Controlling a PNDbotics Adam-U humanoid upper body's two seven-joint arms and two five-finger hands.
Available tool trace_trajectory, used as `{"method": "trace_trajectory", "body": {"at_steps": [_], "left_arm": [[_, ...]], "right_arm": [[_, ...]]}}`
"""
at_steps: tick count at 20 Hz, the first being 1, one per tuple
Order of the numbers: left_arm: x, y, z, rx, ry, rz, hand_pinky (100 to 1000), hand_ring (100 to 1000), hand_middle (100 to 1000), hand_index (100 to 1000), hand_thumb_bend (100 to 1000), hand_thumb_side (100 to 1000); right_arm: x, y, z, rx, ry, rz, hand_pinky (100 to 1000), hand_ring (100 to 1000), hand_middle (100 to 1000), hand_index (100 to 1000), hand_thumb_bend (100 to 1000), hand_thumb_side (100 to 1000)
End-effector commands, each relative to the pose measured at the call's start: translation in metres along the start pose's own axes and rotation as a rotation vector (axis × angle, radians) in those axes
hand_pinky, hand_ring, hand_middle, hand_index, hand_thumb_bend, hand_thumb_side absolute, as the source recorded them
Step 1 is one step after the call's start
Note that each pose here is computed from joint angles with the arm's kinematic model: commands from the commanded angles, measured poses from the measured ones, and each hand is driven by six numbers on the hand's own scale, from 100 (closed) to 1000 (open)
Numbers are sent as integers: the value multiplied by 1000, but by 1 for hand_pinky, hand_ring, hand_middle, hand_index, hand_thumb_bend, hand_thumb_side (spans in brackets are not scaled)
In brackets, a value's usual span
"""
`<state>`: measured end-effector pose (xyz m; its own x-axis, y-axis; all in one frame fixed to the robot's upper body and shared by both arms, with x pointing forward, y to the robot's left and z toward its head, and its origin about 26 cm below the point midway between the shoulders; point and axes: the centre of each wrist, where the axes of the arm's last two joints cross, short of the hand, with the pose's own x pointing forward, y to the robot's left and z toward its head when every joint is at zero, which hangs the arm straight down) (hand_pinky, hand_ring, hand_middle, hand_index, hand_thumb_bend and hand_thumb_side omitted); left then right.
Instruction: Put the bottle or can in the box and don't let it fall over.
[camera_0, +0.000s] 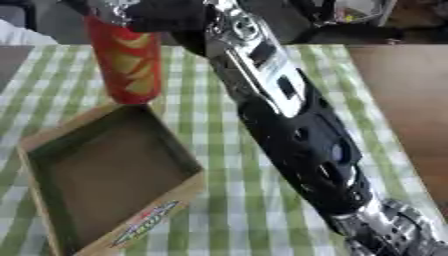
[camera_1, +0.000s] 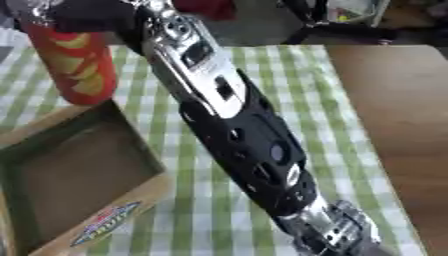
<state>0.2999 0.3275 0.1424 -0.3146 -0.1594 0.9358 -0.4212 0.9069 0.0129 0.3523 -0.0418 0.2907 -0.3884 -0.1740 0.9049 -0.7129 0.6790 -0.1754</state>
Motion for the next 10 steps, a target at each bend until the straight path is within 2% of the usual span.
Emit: {"method": "trace_trajectory", "body": {"at_steps": [1, 10], "left_arm": [[8, 6, -5, 0, -35, -26, 862, 869, 751, 772, 509, 687], [10, 5, -6, 6, -40, -16, 862, 869, 750, 772, 510, 688]], "right_arm": [[8, 14, -1, 37, -28, -9, 907, 533, 667, 428, 100, 100], [-14, 18, 1, 53, 0, -31, 903, 537, 669, 431, 100, 100]]}}
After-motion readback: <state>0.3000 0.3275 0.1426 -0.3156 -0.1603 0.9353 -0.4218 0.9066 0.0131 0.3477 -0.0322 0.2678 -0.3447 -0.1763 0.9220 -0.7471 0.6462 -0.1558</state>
